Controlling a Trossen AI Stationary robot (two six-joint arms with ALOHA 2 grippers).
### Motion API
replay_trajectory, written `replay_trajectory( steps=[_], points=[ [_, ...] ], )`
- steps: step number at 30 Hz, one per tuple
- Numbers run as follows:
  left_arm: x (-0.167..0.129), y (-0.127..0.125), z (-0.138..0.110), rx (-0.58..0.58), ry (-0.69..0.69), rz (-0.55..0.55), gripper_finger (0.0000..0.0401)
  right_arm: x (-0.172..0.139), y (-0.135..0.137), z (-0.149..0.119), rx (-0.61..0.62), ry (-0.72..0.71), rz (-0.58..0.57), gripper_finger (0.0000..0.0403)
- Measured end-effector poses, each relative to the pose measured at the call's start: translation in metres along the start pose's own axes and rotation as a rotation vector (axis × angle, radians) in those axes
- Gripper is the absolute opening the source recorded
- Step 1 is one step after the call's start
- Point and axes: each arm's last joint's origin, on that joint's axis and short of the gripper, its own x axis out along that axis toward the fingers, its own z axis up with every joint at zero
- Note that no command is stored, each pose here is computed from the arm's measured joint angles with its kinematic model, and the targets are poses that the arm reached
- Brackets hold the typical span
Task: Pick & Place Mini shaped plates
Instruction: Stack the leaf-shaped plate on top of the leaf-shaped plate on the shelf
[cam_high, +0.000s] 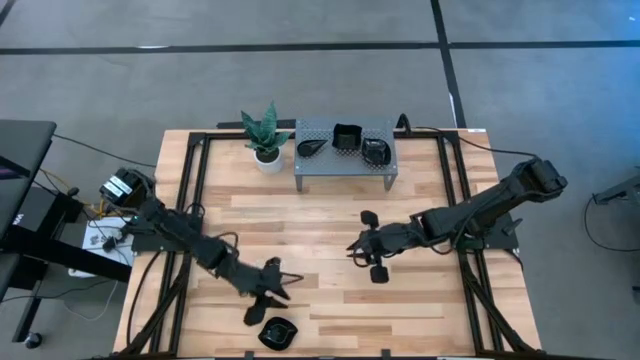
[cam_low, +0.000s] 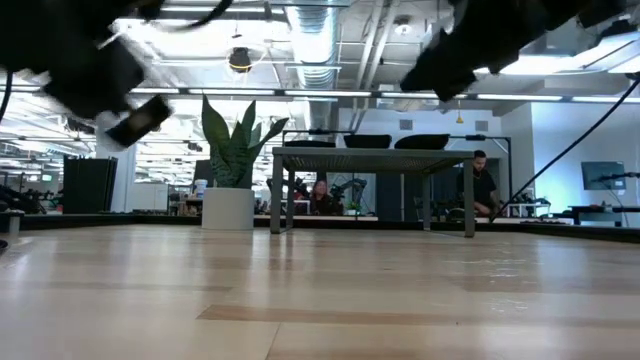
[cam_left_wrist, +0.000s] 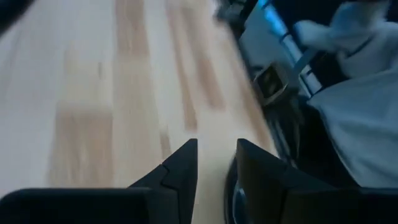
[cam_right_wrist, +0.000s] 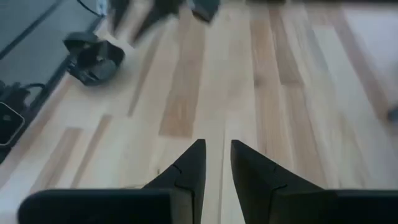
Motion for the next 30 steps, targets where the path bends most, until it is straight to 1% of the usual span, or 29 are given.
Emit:
replay_trajectory(
  steps=[3,5,7,10,13,18,20,23,27,30],
  points=[
    [0.0,-0.009,-0.023,-0.134,0.072,0.029,0.0113,0.0,0.001,0.005,-0.074,-0.054,0.011,0.007],
    [0.001,-0.012,-0.035,-0.214,0.095,0.053,0.0113,0.0,0.001,0.007,-0.122,-0.067,0.007,0.007],
    [0.004,-0.011,-0.04,-0.261,0.108,0.065,0.0113,0.0,-0.001,0.007,-0.137,-0.07,0.003,0.007],
    [0.006,-0.01,-0.042,-0.278,0.107,0.073,0.0113,0.0,-0.003,0.008,-0.122,-0.069,-0.003,0.007],
    [0.007,-0.013,-0.044,-0.286,0.131,0.039,0.0113,0.0,-0.002,0.008,-0.119,-0.069,-0.002,0.007],
    [0.015,-0.017,-0.057,-0.385,0.187,0.012,0.0113,0.0,-0.002,0.007,-0.12,-0.063,-0.002,0.007],
    [0.02,-0.019,-0.061,-0.392,0.188,-0.001,0.0113,0.0,-0.002,0.007,-0.121,-0.062,-0.002,0.007],
    [0.025,-0.021,-0.062,-0.4,0.156,-0.034,0.0113,0.0,-0.002,0.007,-0.121,-0.062,-0.002,0.007],
    [0.028,-0.02,-0.063,-0.402,0.149,-0.036,0.0113,0.0,-0.003,0.008,-0.165,-0.069,-0.005,0.007],
    [0.029,-0.02,-0.065,-0.401,0.153,-0.032,0.011,0.0,-0.003,0.012,-0.204,-0.114,-0.008,0.007]
  ],
)
